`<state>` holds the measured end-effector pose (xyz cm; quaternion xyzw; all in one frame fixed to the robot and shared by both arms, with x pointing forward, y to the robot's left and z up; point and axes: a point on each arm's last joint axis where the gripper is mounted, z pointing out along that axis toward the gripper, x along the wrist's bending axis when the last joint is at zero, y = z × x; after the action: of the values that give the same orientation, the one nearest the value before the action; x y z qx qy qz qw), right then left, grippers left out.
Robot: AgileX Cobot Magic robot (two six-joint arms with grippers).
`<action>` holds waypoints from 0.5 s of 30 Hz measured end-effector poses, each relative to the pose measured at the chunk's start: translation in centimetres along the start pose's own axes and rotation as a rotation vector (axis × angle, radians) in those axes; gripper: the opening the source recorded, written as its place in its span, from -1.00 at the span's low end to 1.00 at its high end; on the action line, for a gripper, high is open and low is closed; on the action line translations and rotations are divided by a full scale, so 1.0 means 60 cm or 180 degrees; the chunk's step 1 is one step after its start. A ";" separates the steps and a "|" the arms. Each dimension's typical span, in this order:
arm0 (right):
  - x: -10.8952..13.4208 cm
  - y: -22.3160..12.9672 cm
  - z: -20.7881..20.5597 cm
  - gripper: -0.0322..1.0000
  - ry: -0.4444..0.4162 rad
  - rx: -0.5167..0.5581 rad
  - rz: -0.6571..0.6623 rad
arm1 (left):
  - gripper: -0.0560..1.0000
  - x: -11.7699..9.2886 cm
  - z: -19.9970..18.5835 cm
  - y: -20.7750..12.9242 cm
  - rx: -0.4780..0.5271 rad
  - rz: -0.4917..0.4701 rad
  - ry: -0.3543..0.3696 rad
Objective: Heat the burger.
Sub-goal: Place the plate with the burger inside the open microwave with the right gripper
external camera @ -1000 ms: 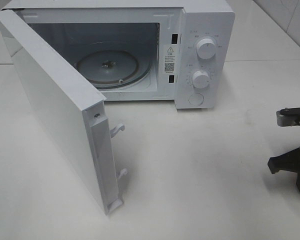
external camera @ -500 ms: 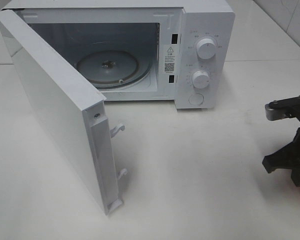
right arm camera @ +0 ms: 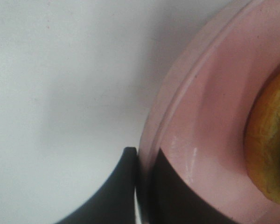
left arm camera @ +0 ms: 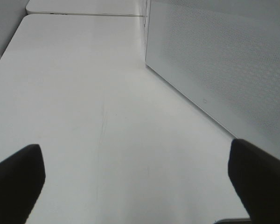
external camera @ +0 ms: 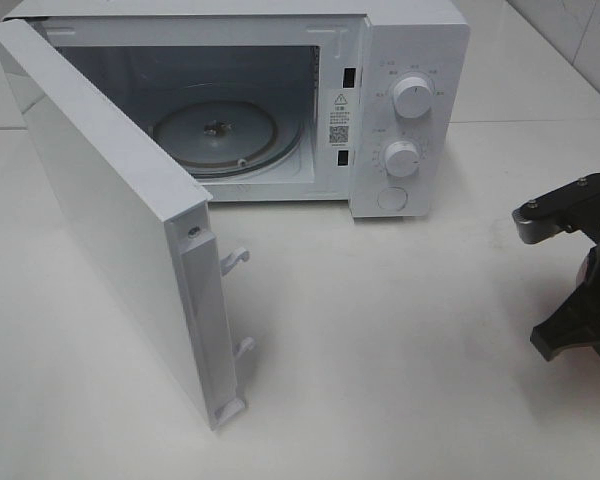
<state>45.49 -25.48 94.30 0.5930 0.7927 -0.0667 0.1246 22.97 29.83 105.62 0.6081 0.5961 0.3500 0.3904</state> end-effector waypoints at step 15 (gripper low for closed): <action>0.013 -0.012 -0.024 -0.89 -0.0425 0.0030 -0.0116 | 0.98 0.000 0.000 0.000 0.0000 0.0000 0.0000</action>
<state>44.43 -24.61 95.45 0.5733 0.7929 -0.1121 0.1732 22.97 29.83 105.62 0.6081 0.5961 0.3500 0.3904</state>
